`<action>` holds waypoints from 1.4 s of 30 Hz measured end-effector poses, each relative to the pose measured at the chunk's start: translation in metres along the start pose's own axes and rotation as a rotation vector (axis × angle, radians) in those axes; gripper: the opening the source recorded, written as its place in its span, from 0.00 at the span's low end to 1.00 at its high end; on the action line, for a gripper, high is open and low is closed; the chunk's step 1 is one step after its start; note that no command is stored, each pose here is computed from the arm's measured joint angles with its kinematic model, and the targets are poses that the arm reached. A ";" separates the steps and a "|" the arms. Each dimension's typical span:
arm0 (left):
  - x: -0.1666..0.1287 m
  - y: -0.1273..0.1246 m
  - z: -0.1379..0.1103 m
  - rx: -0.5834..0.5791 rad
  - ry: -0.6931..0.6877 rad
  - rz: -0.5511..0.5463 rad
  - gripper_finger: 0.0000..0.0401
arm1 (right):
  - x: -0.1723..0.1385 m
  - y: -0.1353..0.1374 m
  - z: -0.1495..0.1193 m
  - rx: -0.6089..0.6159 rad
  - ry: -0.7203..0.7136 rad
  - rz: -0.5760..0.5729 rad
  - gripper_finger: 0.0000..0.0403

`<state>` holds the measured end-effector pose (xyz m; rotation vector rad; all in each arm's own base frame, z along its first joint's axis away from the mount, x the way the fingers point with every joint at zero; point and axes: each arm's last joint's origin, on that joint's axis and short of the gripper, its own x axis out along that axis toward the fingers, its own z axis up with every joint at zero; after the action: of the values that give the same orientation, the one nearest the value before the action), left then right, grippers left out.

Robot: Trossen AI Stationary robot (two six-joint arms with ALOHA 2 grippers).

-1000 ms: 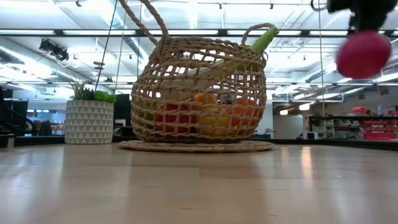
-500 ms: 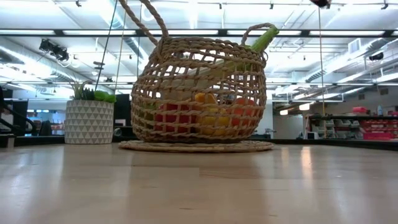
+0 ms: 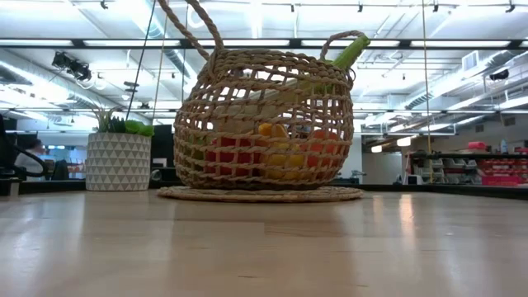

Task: Build produce basket
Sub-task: Put the apple into the basket

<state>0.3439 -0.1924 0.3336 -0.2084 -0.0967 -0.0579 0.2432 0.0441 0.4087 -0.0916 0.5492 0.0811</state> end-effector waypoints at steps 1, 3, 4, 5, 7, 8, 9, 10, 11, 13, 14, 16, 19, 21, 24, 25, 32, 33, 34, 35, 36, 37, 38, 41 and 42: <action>0.000 -0.002 0.002 0.014 0.013 -0.002 0.88 | 0.004 -0.006 0.002 -0.004 0.006 -0.018 0.02; 0.001 -0.006 0.004 0.045 0.054 -0.003 0.88 | 0.012 -0.019 0.006 -0.008 0.024 -0.059 0.02; 0.001 -0.007 0.005 0.058 0.075 -0.002 0.88 | 0.017 -0.027 0.007 -0.006 0.035 -0.084 0.02; 0.001 -0.008 0.006 0.068 0.093 -0.002 0.88 | 0.022 -0.035 0.006 -0.001 0.050 -0.103 0.02; 0.001 -0.009 0.007 0.095 0.115 0.000 0.88 | 0.034 -0.052 0.003 0.015 0.079 -0.118 0.02; 0.001 -0.009 0.008 0.111 0.122 0.001 0.88 | 0.039 -0.061 0.001 0.027 0.095 -0.119 0.02; 0.001 -0.008 0.008 0.125 0.127 0.001 0.88 | 0.044 -0.069 -0.001 0.040 0.111 -0.122 0.02; 0.002 -0.008 0.008 0.132 0.128 0.001 0.88 | 0.048 -0.077 -0.004 0.053 0.124 -0.127 0.02; 0.002 -0.008 0.008 0.140 0.127 0.001 0.88 | 0.051 -0.084 -0.006 0.063 0.135 -0.140 0.02; 0.002 -0.008 0.008 0.156 0.127 0.001 0.88 | 0.055 -0.097 -0.008 0.076 0.137 -0.167 0.03; 0.002 -0.008 0.008 0.158 0.127 0.000 0.88 | 0.056 -0.102 -0.008 0.083 0.131 -0.181 0.03; 0.002 -0.008 0.008 0.159 0.127 0.000 0.88 | 0.056 -0.111 -0.008 0.097 0.112 -0.200 0.06; 0.001 -0.009 0.008 0.159 0.127 -0.003 0.88 | 0.053 -0.118 -0.006 0.060 0.084 -0.217 0.15; 0.001 -0.009 0.008 0.152 0.127 -0.002 0.88 | 0.051 -0.119 -0.007 0.032 0.090 -0.224 0.23; 0.001 -0.009 0.008 0.146 0.127 -0.001 0.88 | 0.048 -0.120 -0.007 0.030 0.099 -0.250 0.38; 0.001 -0.009 0.008 0.146 0.127 -0.001 0.88 | 0.048 -0.120 -0.007 0.030 0.100 -0.260 0.42; 0.001 -0.009 0.008 0.144 0.128 -0.001 0.88 | 0.045 -0.106 -0.006 0.043 0.113 -0.228 0.65; 0.001 -0.009 0.008 0.144 0.128 -0.001 0.88 | 0.044 -0.102 -0.004 0.036 0.102 -0.220 0.66; 0.001 -0.009 0.008 0.144 0.130 -0.001 0.88 | 0.042 -0.099 -0.004 0.030 0.097 -0.213 0.67; 0.001 -0.009 0.008 0.140 0.131 -0.001 0.88 | 0.040 -0.095 -0.003 0.023 0.097 -0.204 0.67; 0.001 -0.009 0.008 0.136 0.131 -0.001 0.88 | 0.038 -0.091 -0.002 0.017 0.092 -0.195 0.67; 0.001 -0.009 0.008 0.135 0.132 0.000 0.88 | 0.036 -0.088 -0.002 0.013 0.095 -0.185 0.66; 0.001 -0.009 0.008 0.135 0.132 0.000 0.88 | 0.033 -0.084 -0.002 0.012 0.101 -0.174 0.66; 0.001 -0.009 0.008 0.135 0.132 0.000 0.88 | 0.026 -0.073 -0.006 0.046 0.141 -0.143 0.64; 0.001 -0.009 0.008 0.135 0.132 0.000 0.88 | 0.025 -0.070 -0.008 0.064 0.165 -0.133 0.64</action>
<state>0.3438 -0.1996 0.3429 -0.0694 0.0314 -0.0651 0.2669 -0.0248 0.3936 -0.0731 0.7088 -0.0743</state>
